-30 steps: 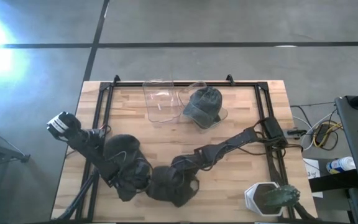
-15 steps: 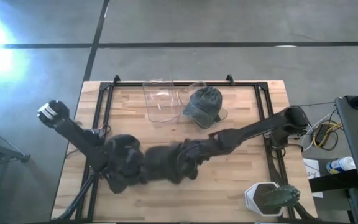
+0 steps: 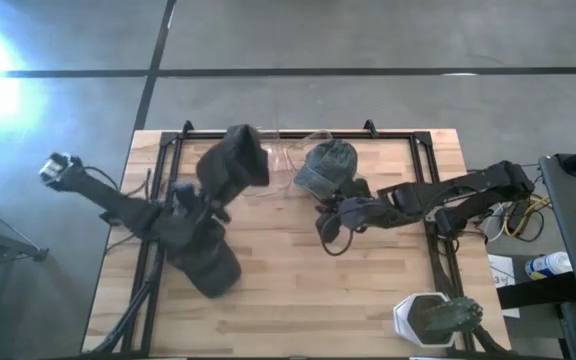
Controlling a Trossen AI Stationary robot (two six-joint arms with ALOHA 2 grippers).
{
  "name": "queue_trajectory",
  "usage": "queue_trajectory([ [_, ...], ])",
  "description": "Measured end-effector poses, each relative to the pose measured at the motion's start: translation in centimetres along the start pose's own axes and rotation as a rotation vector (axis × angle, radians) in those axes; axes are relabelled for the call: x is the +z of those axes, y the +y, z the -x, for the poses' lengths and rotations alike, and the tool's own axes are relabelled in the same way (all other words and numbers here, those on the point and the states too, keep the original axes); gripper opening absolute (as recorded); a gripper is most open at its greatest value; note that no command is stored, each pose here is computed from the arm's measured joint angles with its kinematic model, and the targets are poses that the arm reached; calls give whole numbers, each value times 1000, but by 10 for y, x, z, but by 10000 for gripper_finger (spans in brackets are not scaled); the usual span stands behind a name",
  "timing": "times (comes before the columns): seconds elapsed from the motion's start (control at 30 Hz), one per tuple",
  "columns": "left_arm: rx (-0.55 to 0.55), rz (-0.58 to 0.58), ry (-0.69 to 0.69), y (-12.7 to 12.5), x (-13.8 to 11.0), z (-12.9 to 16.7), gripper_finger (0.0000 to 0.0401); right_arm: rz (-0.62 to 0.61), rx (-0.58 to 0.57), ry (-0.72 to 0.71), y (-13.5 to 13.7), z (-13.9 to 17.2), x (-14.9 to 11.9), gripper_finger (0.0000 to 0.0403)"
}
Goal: Pick & Place hat
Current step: Put the bottom black cap into the left transparent bin, then put the black cap into the left transparent bin
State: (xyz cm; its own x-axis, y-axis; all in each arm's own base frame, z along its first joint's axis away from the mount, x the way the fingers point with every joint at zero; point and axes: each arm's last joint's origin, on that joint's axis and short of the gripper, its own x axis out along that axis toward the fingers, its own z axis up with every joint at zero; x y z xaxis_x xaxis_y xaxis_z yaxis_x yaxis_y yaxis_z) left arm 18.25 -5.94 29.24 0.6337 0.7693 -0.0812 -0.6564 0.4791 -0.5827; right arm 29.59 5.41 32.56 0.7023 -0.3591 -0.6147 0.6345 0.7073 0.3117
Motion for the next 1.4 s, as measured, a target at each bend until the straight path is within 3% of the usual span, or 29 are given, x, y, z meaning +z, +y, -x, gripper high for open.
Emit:
queue_trajectory([
  [0.3, 168, 216, 360, 58, 26, -94, 9, -90, -50, 36, -6, -5, -7, 118],
  [0.57, 239, 282, 429, 84, 35, -122, 25, -107, -57, 18, -6, -6, -7, 118],
  [0.83, 277, 259, 532, 90, 15, -141, 93, -137, -63, 12, -7, -7, -8, 118],
  [0.97, 290, 221, 543, 89, 15, -144, 135, -155, -63, 16, -6, -7, -10, 118],
  [1.2, 266, -4, 552, 82, 46, -118, 166, -149, -47, 31, -3, -4, -17, 118],
  [1.3, 198, -56, 594, 75, 61, -97, 167, -143, -45, 40, -3, -4, -19, 118],
  [1.4, 97, -69, 739, 69, 64, -72, 167, -142, -31, 68, -3, -5, -21, 118],
])
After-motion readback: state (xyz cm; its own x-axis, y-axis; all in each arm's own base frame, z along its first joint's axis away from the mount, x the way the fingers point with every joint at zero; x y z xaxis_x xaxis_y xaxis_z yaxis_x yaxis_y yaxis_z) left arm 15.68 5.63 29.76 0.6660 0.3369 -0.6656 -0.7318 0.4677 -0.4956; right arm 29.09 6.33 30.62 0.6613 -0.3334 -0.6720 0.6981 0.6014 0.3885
